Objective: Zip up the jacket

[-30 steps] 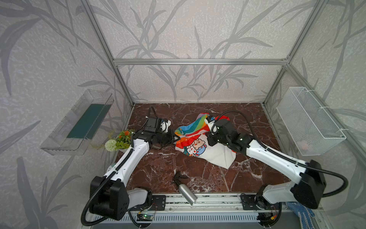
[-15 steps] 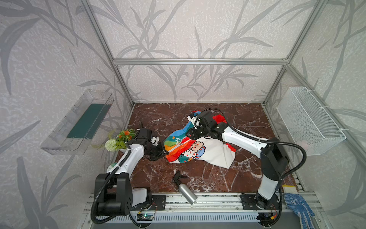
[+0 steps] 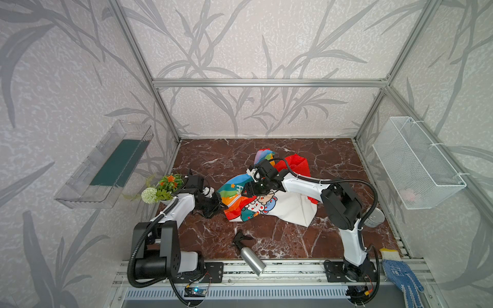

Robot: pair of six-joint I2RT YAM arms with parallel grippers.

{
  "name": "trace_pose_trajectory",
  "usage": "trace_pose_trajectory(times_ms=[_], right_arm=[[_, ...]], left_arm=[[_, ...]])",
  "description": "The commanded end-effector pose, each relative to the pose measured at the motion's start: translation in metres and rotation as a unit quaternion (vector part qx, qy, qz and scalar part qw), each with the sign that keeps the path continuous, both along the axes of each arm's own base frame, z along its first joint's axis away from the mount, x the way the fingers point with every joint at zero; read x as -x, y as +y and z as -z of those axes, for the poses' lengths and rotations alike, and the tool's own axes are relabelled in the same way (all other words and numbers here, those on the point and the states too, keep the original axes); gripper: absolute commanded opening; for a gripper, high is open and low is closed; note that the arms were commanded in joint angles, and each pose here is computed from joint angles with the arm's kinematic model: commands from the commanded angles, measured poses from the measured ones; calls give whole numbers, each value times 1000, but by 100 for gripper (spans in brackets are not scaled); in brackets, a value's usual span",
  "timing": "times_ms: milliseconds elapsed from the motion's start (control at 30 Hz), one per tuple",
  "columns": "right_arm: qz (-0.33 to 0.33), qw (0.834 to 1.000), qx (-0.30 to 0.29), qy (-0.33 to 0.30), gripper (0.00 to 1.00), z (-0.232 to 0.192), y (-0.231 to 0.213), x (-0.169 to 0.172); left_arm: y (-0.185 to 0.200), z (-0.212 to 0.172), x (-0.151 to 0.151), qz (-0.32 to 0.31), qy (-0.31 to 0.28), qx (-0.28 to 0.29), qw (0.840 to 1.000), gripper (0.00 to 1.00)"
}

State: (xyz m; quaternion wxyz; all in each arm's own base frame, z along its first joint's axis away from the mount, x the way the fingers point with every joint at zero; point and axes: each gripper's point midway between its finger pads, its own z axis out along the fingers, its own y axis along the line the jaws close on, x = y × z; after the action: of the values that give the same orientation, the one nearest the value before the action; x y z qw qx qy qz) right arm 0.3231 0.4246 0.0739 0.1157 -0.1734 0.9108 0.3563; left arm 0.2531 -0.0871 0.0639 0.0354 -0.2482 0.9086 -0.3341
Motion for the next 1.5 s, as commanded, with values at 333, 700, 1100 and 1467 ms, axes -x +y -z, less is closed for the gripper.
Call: trace_pose_trajectory(times_ms=[333,700,1100,1467], right_arm=[[3,1000,-23,10,71,24,17,-15],[25,988,-146,39,63,-3,26,-27],[-30,999,-44,-13,60,19,9,-21],[-78,997,8,-23,55,51,16,-3]], left_arm=[[1,-3,-2,5,-6,12,1000,0],[1,-1,-3,7,-5,11,1000,0],[4,-6,-10,13,-10,4,1000,0],[4,-8,-16,13,-14,8,1000,0]])
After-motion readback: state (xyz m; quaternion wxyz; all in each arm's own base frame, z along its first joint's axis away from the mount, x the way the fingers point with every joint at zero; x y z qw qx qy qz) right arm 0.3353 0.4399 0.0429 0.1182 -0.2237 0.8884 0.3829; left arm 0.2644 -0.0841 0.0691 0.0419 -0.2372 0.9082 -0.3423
